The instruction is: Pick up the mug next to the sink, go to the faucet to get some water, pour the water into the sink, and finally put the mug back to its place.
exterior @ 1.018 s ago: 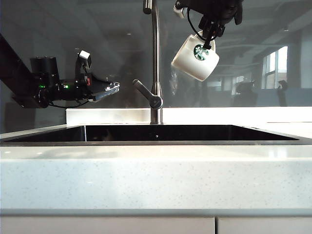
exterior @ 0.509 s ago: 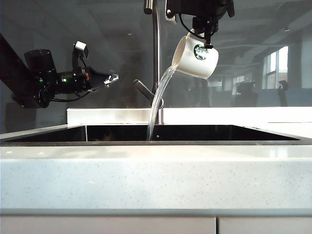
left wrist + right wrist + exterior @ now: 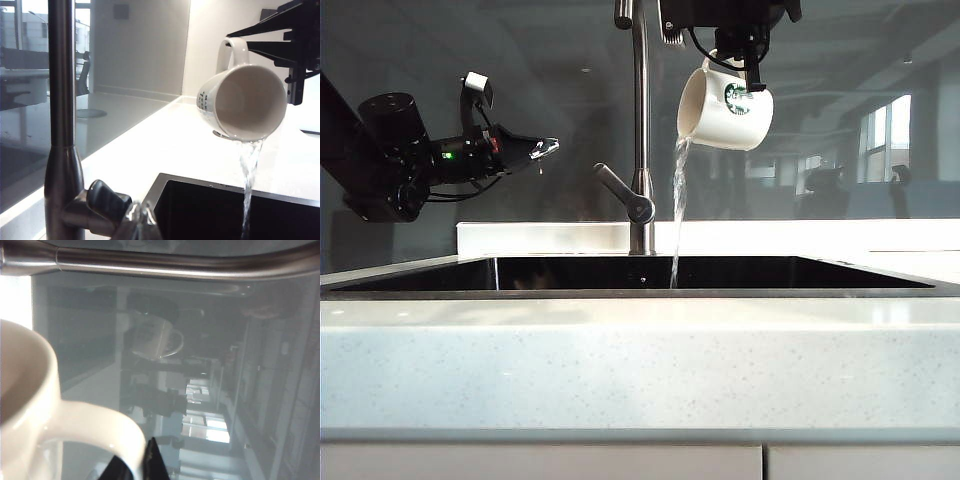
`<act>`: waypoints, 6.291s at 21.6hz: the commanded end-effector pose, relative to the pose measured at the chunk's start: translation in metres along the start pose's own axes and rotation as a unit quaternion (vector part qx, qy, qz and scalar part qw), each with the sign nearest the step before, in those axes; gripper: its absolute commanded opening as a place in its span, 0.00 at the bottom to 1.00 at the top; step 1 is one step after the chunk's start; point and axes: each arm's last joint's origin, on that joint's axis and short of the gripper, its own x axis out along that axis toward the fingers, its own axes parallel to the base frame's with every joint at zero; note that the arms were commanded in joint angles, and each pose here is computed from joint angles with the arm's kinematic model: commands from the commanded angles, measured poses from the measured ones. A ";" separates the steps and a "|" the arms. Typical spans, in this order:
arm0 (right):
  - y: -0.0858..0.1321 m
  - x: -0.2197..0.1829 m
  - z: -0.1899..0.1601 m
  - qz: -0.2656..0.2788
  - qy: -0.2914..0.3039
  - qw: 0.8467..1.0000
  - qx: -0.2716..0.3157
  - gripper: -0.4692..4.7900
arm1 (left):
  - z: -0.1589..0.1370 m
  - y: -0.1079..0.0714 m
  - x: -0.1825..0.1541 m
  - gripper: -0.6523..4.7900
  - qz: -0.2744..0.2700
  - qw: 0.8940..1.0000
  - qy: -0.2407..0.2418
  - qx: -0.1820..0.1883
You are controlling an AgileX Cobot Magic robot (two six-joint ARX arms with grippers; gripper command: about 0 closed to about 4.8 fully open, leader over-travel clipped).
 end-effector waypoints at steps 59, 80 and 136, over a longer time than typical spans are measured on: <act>0.119 -0.088 -0.158 -0.081 0.040 0.749 0.657 0.08 | 0.005 -0.003 0.009 0.11 0.007 1.000 -0.020 -0.008; 0.217 -0.122 -0.184 -0.103 0.088 0.709 0.692 0.08 | 0.005 -0.004 0.012 0.11 0.011 1.000 -0.027 -0.009; 0.222 -0.142 -0.166 -0.111 0.125 0.713 0.681 0.39 | 0.005 -0.004 0.012 0.12 0.011 1.000 -0.027 -0.009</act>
